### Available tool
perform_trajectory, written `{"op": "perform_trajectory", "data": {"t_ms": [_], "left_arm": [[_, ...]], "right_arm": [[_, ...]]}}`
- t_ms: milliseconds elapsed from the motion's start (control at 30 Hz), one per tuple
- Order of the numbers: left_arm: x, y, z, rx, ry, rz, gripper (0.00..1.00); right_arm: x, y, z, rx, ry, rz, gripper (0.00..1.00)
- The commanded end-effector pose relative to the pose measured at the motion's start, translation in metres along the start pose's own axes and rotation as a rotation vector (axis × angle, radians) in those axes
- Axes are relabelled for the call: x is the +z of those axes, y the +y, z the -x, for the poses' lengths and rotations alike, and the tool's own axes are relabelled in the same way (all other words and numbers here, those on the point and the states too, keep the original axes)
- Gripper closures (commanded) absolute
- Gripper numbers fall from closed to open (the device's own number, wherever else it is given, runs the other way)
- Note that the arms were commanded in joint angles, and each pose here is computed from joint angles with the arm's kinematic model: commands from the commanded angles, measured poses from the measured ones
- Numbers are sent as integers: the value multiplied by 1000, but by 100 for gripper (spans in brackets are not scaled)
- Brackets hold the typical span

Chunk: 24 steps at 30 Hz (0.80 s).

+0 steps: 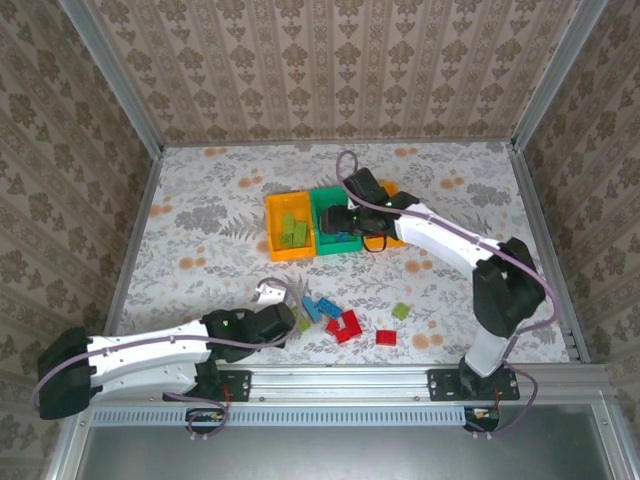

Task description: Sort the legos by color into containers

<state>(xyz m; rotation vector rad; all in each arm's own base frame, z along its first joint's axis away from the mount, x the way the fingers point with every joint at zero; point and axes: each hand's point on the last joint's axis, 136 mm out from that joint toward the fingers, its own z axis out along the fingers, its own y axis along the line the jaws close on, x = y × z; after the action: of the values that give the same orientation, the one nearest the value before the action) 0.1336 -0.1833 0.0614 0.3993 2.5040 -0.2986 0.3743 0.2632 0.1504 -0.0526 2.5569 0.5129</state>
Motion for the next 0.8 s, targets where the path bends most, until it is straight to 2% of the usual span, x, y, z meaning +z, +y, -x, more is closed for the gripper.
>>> {"op": "perform_trajectory", "data": {"t_ms": [0,133,333,533,767], "left_arm": [[-22,-6,31,23,-69,-11,82],[-30,-8,74,29,-127,-36,82],[-17,9,150,1,-186,-32,82],[28,16,209,-39,-158,-90,82],[76,37,248,-74,-130,-44,84]], "right_arm": [[-25,-24,-2,-9,-60,-79,22],[-36,-48,-30,13,-35,-127,22],[-42,-84,-74,65,12,-213,22],[-42,-109,-118,143,68,-250,22],[-38,-117,-152,212,137,-244,27]]}}
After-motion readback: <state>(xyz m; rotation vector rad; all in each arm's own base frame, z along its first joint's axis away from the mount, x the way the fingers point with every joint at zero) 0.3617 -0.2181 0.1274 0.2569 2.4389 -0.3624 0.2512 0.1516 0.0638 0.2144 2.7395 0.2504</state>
